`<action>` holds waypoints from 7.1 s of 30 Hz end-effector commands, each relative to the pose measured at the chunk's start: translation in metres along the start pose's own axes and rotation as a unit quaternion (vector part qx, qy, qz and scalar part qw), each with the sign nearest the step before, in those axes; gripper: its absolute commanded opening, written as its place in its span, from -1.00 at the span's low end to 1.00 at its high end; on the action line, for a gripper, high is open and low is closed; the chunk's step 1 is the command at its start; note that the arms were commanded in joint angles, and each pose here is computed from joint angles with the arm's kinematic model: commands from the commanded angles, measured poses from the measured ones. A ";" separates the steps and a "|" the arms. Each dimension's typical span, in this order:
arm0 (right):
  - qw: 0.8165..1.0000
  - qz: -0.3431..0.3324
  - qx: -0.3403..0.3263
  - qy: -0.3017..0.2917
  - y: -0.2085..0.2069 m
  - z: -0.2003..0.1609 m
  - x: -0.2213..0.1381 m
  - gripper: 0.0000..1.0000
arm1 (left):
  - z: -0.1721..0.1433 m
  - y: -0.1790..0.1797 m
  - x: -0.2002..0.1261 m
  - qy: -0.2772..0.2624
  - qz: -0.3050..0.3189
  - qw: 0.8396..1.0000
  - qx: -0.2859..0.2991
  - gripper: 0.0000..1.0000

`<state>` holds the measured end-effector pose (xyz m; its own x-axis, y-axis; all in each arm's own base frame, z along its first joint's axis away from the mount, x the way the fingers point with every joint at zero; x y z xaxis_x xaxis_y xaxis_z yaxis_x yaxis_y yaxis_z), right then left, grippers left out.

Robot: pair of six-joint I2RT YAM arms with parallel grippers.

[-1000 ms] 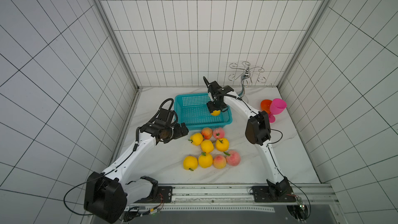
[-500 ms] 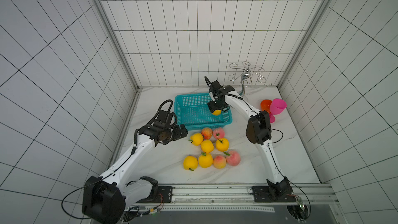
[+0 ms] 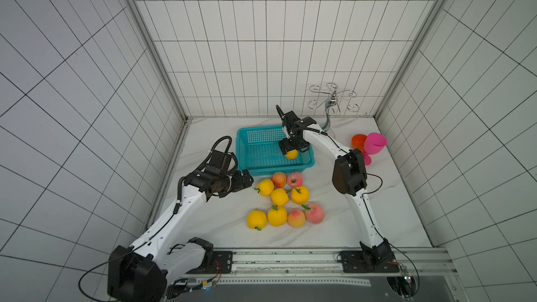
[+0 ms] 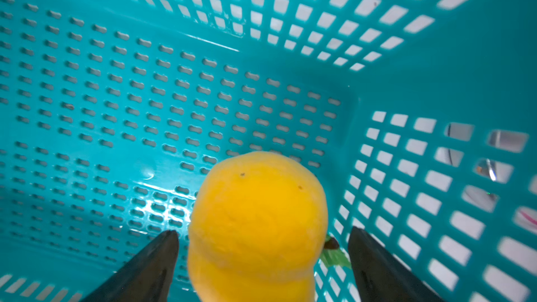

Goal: Put the peaches into the basket
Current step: Place the peach in the basket, then pick up the peach from the center of the board, then place the peach in the basket.

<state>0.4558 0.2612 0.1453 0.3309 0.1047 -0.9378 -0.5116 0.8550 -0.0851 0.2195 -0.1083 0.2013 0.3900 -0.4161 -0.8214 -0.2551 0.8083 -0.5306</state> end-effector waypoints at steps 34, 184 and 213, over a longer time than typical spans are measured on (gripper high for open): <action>0.987 0.114 -0.002 -0.115 0.069 -0.165 -0.189 0.92 | -0.095 0.002 0.021 0.077 0.047 0.995 0.047 0.96; 0.973 0.152 0.042 -0.171 0.019 -0.148 -0.255 0.98 | 0.194 -0.088 0.170 -0.094 0.207 0.972 0.055 0.55; 0.974 0.139 0.068 -0.168 -0.002 -0.150 -0.251 0.99 | 0.190 -0.075 0.193 -0.076 0.219 0.972 0.050 0.60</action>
<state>0.2555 0.1605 0.3204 0.4370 0.4802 -0.7605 -0.5095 0.8290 0.2307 0.4751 -0.1716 0.1214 0.3684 0.0298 -0.9292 -0.3346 0.9367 -0.1027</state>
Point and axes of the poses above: each gripper's point midway between its finger pads, its own x axis out along the fingers, its own y axis along the line the jaws close on, z = x × y, the point moved 6 cm from there along -x, back along the fingers, and after that the axes turned 9 degrees about -x, right-handed, at the moved point
